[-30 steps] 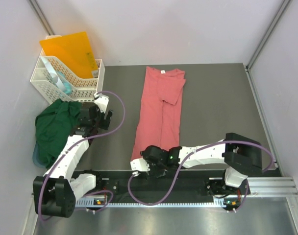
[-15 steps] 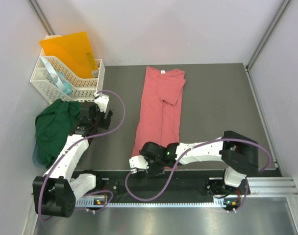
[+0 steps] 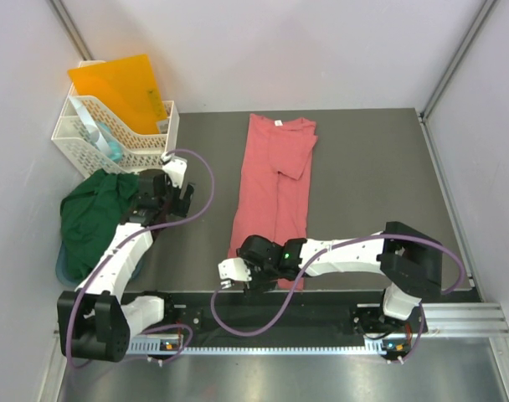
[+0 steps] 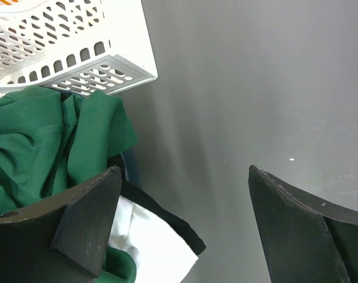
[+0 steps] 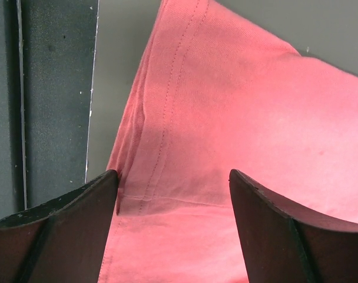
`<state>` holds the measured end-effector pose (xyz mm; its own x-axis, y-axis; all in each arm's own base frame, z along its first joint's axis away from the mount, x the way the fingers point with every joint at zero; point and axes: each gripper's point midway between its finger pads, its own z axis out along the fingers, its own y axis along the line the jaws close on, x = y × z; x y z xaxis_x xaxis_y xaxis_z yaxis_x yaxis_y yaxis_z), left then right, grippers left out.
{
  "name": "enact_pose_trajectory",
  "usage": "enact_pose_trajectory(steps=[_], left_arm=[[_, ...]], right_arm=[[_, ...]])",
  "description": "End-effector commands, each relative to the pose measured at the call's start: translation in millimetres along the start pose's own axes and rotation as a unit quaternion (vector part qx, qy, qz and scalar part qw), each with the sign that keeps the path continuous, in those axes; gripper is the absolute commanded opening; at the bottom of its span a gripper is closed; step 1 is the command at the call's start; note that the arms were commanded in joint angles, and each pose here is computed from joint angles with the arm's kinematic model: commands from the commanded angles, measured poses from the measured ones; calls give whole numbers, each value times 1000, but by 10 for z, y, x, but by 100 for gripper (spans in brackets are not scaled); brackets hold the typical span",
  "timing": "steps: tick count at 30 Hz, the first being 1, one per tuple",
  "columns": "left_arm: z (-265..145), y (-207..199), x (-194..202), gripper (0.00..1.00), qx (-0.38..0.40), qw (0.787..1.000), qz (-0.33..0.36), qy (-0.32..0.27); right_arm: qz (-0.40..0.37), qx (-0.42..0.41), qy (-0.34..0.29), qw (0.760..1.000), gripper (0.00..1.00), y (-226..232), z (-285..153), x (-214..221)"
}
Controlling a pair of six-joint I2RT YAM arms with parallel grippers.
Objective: Fold and stack the t-shirts
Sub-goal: Grab the bottom of the folded rectangular tshirt with right arm
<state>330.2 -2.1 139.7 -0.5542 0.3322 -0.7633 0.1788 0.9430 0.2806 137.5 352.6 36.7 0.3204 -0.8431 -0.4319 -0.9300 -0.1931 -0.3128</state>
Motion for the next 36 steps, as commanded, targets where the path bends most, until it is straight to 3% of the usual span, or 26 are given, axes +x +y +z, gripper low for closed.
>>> enact_pose_trajectory(steps=[1,36], left_arm=[[-7,81,-284,93,-8,999,-8,-40],[213,32,-294,93,11,999,-3,-34]], right_arm=[[9,13,-30,999,77,-94,-93,-152],[40,-19,-14,999,81,186,85,-5]])
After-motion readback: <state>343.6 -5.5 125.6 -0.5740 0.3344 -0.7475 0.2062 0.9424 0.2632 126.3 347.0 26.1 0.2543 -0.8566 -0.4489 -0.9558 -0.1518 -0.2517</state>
